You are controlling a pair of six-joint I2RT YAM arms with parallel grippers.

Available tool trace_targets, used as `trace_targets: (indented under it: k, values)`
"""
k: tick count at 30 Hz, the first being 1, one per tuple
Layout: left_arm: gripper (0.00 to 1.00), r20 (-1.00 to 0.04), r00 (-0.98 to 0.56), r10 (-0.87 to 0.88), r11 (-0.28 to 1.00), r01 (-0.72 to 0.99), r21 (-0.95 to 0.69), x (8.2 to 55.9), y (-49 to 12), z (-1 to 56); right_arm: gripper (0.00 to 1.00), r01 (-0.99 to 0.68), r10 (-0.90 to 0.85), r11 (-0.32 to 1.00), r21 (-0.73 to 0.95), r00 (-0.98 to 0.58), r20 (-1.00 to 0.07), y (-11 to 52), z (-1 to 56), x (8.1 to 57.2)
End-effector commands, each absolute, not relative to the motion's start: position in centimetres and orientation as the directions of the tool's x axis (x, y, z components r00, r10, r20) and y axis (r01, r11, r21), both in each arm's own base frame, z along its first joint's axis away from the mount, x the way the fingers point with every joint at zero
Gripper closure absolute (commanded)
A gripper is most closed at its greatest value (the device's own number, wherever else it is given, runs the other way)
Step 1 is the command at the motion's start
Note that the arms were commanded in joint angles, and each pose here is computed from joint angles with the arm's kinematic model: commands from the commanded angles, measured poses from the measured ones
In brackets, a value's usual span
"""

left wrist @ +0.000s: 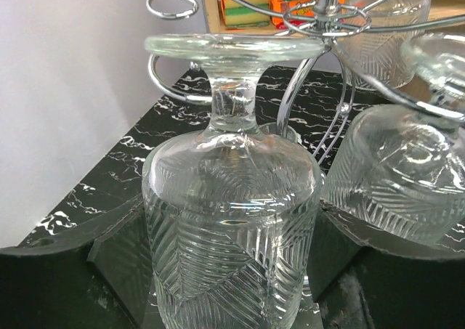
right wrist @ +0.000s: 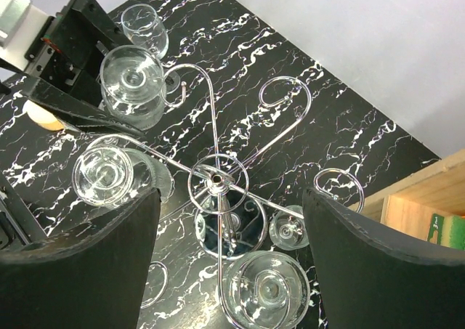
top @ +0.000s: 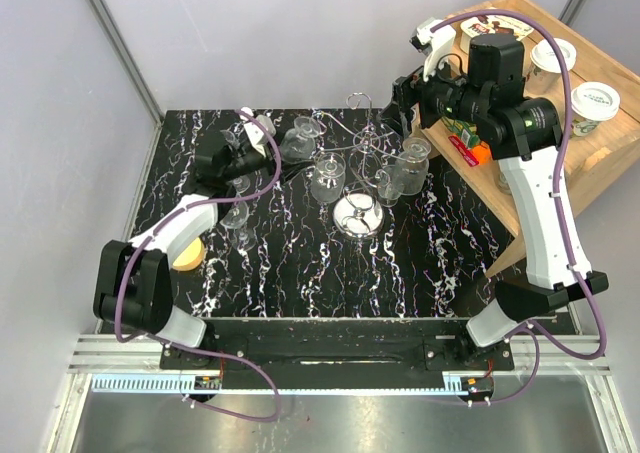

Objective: Place the wine glass upside down on the wine glass rack
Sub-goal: Turn the wine glass upside down at the wine rack.

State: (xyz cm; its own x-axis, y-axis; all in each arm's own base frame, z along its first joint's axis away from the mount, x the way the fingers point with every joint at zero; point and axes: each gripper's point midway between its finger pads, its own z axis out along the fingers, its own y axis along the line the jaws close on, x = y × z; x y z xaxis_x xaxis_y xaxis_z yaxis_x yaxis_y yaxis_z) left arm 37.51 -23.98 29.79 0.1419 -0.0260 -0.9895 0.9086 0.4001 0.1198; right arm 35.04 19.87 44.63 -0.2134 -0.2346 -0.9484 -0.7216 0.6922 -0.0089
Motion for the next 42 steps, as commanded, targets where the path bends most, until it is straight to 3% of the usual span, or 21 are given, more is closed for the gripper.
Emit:
trace_targets:
  k: [1, 42]
  values:
    - [1.00, -0.945, 0.320, -0.065, 0.369, 0.888, 0.275, 37.8, -24.3, 34.0, 0.16, -0.725, -0.236, 0.688, -0.035, -0.179, -0.955, 19.9, 45.2, 35.2]
    - [1.00, -0.952, 0.304, -0.025, 0.215, 0.932, 0.292, 41.9, -28.1, 30.7, 0.16, -0.741, -0.277, 0.672, -0.019, -0.227, -0.934, 20.7, 42.6, 36.8]
